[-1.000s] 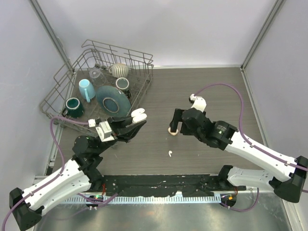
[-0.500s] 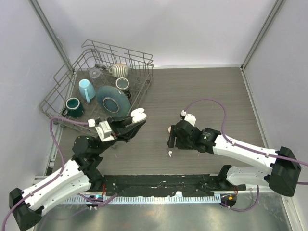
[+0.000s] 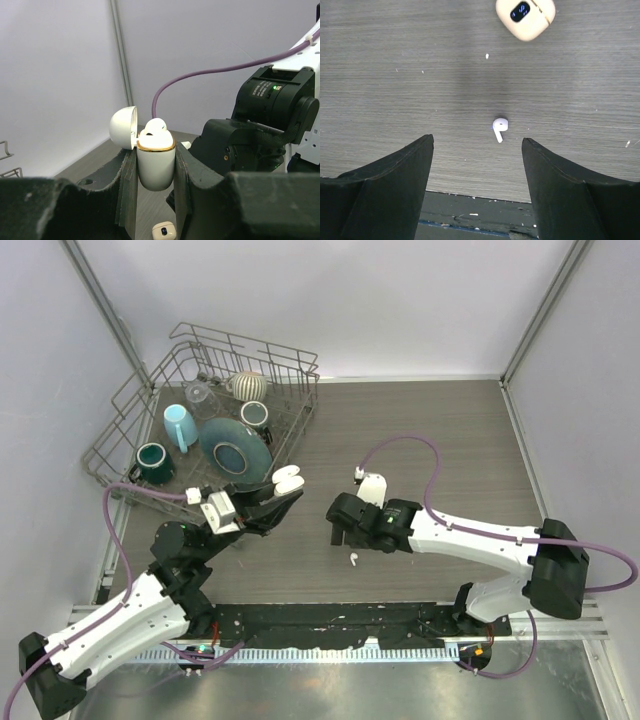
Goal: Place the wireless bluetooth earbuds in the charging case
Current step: Pick up the earbud from the center of the board.
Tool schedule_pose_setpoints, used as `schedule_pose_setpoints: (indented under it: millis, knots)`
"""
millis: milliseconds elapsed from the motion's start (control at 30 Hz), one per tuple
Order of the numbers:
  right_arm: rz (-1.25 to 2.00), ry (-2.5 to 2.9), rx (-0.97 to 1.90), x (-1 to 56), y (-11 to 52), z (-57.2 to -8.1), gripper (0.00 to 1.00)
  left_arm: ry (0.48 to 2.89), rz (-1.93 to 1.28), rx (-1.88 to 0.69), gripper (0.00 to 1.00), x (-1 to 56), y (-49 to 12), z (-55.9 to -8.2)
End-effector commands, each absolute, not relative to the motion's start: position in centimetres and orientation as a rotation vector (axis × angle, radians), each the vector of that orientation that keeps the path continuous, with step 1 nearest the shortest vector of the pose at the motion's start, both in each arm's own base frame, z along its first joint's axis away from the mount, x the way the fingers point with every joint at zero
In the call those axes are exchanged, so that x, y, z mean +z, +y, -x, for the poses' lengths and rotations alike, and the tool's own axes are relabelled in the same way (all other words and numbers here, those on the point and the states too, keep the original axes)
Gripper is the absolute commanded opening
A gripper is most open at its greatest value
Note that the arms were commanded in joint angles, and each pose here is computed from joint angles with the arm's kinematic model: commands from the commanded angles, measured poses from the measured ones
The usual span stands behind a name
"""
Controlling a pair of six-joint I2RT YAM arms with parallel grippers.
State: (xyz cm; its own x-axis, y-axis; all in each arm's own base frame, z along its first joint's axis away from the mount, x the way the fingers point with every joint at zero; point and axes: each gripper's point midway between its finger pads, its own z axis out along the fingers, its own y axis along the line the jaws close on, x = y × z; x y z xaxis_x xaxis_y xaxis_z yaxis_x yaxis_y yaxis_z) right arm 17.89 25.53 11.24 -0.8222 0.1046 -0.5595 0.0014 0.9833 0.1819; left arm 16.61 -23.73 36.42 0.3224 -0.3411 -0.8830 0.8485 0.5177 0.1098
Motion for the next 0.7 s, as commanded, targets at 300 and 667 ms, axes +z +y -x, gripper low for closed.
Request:
schedule_pose_setpoints:
  millis: [300,667]
  knots:
    - [-0.102,2.627,0.174,7.4,25.7,-16.1,0.44,0.912,-0.625,-0.835,0.00,37.2,-23.4,-16.9]
    - [-0.079,2.658,0.113,6.3,25.7,-15.9,0.51,0.914,-0.629,-0.838,0.00,37.2,-23.7,-17.0]
